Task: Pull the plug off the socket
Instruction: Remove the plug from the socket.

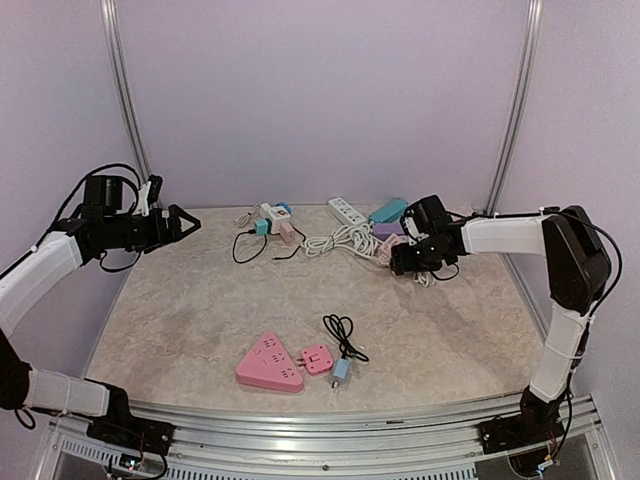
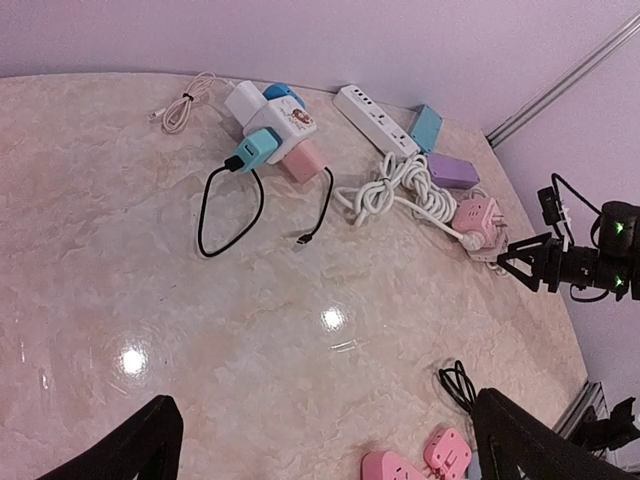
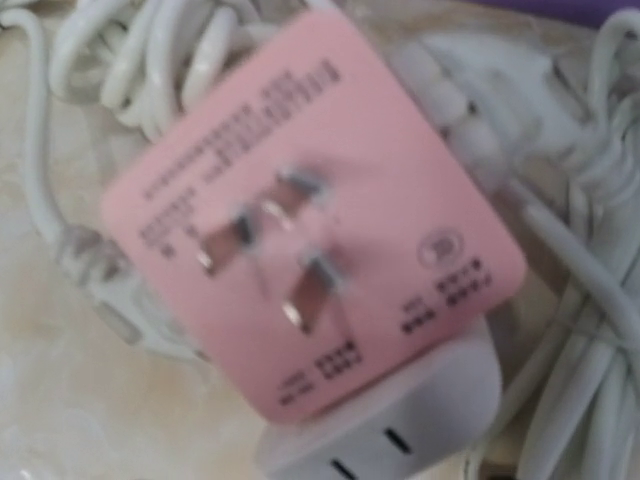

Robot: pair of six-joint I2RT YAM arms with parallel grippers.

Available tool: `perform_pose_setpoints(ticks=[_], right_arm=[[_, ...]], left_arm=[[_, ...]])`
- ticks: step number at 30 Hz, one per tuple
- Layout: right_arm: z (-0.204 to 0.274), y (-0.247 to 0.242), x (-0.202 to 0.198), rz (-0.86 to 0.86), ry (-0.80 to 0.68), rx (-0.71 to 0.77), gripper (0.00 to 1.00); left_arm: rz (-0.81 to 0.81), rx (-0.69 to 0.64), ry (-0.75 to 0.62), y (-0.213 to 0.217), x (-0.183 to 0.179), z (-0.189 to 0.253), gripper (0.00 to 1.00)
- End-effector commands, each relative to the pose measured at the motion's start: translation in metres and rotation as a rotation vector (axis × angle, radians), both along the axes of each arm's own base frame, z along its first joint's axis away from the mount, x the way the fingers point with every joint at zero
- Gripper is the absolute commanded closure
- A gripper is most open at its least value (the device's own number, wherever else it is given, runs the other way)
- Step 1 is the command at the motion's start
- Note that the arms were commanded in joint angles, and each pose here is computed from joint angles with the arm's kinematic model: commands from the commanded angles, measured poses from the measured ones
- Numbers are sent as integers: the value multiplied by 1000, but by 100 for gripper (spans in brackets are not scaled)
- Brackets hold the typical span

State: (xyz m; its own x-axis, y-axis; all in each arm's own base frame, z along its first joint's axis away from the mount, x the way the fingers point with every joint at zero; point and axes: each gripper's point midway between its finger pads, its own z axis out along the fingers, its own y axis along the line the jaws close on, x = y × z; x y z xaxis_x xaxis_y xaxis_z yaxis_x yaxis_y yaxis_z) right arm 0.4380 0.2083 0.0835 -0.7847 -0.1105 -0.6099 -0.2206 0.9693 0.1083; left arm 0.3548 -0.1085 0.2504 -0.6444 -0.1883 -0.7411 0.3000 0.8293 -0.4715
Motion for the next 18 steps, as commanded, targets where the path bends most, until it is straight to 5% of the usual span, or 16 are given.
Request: perform_pose_setpoints(ticks=[1,18], right_arm=[[5,-8,-2,-42,-33,19,30],[-13,-13,13,-136,-56,29,50]], left_arm=[[-6,1,9,0,1,-6,1],[-10,-1,21,0,2,-10,1]])
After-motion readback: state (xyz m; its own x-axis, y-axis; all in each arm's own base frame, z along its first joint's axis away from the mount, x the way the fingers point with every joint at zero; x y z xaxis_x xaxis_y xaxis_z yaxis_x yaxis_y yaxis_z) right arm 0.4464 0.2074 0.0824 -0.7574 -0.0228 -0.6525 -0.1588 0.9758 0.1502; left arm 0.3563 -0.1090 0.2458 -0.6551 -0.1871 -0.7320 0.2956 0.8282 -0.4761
